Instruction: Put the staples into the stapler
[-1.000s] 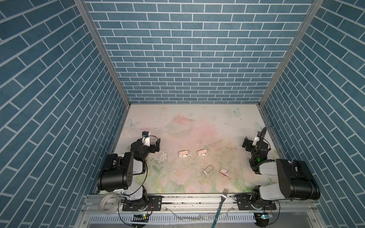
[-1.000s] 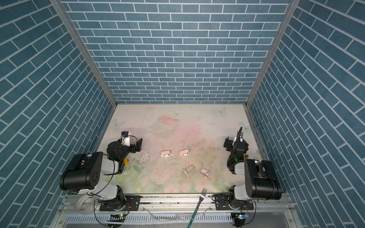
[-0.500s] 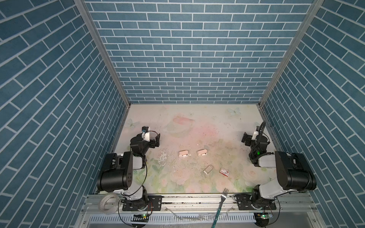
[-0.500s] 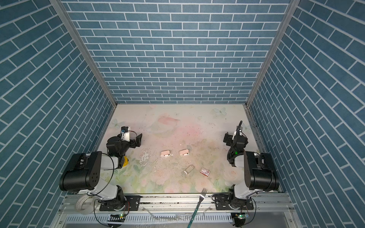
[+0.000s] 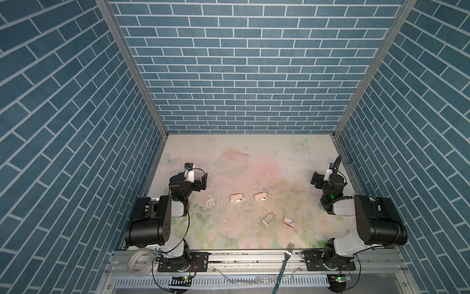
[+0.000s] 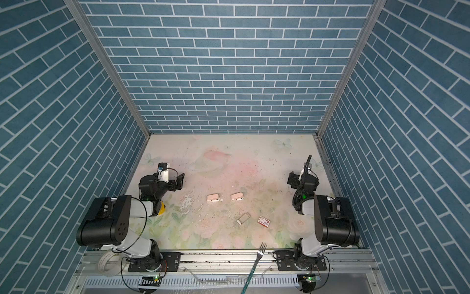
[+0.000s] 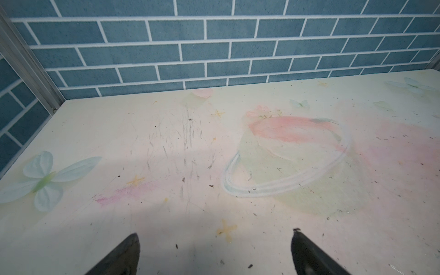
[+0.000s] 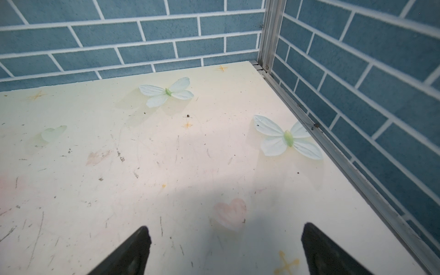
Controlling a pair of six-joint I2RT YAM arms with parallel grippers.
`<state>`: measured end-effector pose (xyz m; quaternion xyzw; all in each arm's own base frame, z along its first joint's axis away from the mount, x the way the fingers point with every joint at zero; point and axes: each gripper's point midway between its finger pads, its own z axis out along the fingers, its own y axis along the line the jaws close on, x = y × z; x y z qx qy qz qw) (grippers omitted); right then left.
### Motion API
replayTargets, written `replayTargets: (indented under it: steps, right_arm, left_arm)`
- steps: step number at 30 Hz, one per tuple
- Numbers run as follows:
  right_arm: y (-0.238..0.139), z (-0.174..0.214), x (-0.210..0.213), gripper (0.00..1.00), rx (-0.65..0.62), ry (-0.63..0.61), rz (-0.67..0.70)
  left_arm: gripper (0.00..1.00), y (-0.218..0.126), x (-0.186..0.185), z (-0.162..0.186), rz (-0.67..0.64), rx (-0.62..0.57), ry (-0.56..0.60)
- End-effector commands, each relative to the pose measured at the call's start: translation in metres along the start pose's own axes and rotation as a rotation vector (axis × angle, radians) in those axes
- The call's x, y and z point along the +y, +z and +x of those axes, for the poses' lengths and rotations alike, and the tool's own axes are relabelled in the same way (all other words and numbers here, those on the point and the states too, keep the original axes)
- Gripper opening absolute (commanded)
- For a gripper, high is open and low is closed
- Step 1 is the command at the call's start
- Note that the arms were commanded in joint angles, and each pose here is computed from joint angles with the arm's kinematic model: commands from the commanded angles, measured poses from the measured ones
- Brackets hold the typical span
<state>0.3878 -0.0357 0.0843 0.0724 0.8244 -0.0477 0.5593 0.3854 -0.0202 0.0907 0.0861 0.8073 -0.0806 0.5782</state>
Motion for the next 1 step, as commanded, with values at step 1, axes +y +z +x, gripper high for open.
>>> replayTargets:
  steps: [1]
  right_arm:
    - [0.0019, -0.0057, 0.0012, 0.99, -0.012, -0.029, -0.004]
  left_arm:
    - [1.0, 0.0009, 0.0004, -0.0087, -0.005, -0.017, 0.015]
